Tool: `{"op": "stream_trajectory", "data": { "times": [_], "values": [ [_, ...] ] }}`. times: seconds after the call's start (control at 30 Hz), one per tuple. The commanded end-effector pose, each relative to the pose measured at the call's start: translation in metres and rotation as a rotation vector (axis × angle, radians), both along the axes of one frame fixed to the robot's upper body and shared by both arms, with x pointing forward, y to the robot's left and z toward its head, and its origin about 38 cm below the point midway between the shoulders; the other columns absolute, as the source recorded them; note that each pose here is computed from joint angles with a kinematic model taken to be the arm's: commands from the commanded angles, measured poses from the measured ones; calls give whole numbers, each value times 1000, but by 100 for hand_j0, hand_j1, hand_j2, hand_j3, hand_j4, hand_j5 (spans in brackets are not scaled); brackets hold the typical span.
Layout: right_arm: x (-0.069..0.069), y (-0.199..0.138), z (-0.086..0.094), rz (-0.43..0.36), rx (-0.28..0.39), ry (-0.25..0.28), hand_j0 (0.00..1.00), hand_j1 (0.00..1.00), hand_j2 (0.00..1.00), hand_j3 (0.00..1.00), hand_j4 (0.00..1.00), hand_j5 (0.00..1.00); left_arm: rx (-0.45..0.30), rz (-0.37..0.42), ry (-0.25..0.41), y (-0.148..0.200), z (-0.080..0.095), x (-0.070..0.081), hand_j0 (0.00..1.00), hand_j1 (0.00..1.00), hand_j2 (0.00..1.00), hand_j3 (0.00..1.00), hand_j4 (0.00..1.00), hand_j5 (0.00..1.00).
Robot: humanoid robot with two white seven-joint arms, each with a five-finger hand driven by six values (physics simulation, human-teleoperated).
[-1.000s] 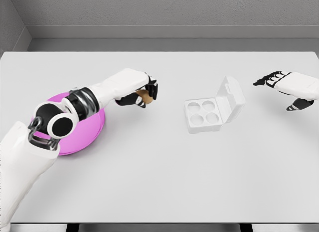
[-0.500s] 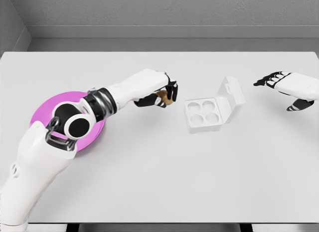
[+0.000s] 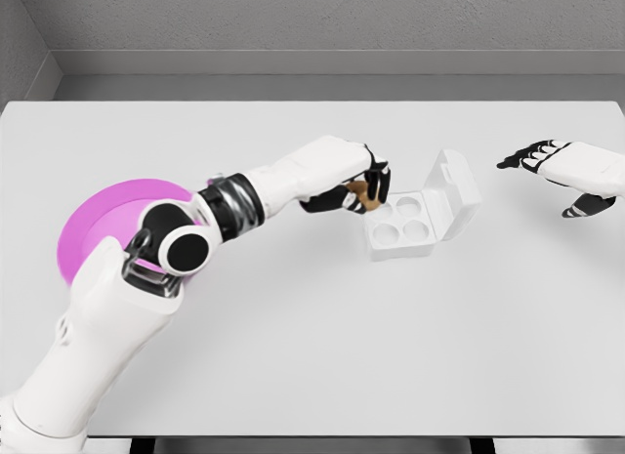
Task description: Pack egg into the box and close the box lid
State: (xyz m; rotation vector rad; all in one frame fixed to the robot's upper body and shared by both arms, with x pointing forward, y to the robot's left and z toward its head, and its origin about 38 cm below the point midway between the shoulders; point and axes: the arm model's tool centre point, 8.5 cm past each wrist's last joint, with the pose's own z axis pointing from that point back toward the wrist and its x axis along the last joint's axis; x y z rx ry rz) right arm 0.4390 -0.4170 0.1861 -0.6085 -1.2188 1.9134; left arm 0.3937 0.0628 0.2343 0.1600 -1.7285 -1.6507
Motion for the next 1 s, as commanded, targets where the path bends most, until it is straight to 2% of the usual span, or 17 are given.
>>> {"op": "stream_trajectory", "data": {
  "times": [0.0,0.33,0.37,0.4,0.43,0.57,0.8,0.83,0.9,0.93,0.97],
  "values": [
    [0,-1,1,-3,5,-1,100,100,100,100,100,100,-12,-11,3,-6,1,-2,31,31,31,31,31,31],
    [0,-2,0,-7,1,0,100,100,100,100,100,100,-20,-5,-4,-25,2,3,35,35,35,35,35,35],
    [0,-2,0,-7,1,0,100,100,100,100,100,100,-16,-2,-7,-25,2,3,46,46,46,46,46,46],
    [0,-2,0,-8,1,1,100,100,100,100,100,100,-2,9,-20,-24,2,4,68,68,68,68,68,68],
    [0,-2,0,-7,1,1,100,100,100,100,100,100,-2,9,-20,-24,2,4,73,73,73,73,73,73],
    [0,-2,1,-6,0,0,100,100,100,100,100,100,-4,12,-21,-23,2,4,81,81,81,81,81,81],
    [0,0,1,-1,3,-3,100,100,100,100,100,100,-9,20,-23,-19,3,5,85,85,85,85,85,85],
    [0,2,1,2,7,-4,100,100,100,100,100,100,-12,21,-30,-18,6,5,91,91,91,91,91,91],
    [-2,5,-6,8,16,9,100,100,100,100,100,100,-38,82,-38,4,13,15,100,100,100,100,100,100],
    [-2,9,-5,22,13,6,100,100,100,100,100,100,-40,126,-49,26,17,19,100,100,100,100,100,100],
    [-3,13,-7,28,18,8,100,100,100,100,100,100,-30,173,-43,49,12,22,100,100,100,100,100,100]
  ]
}}
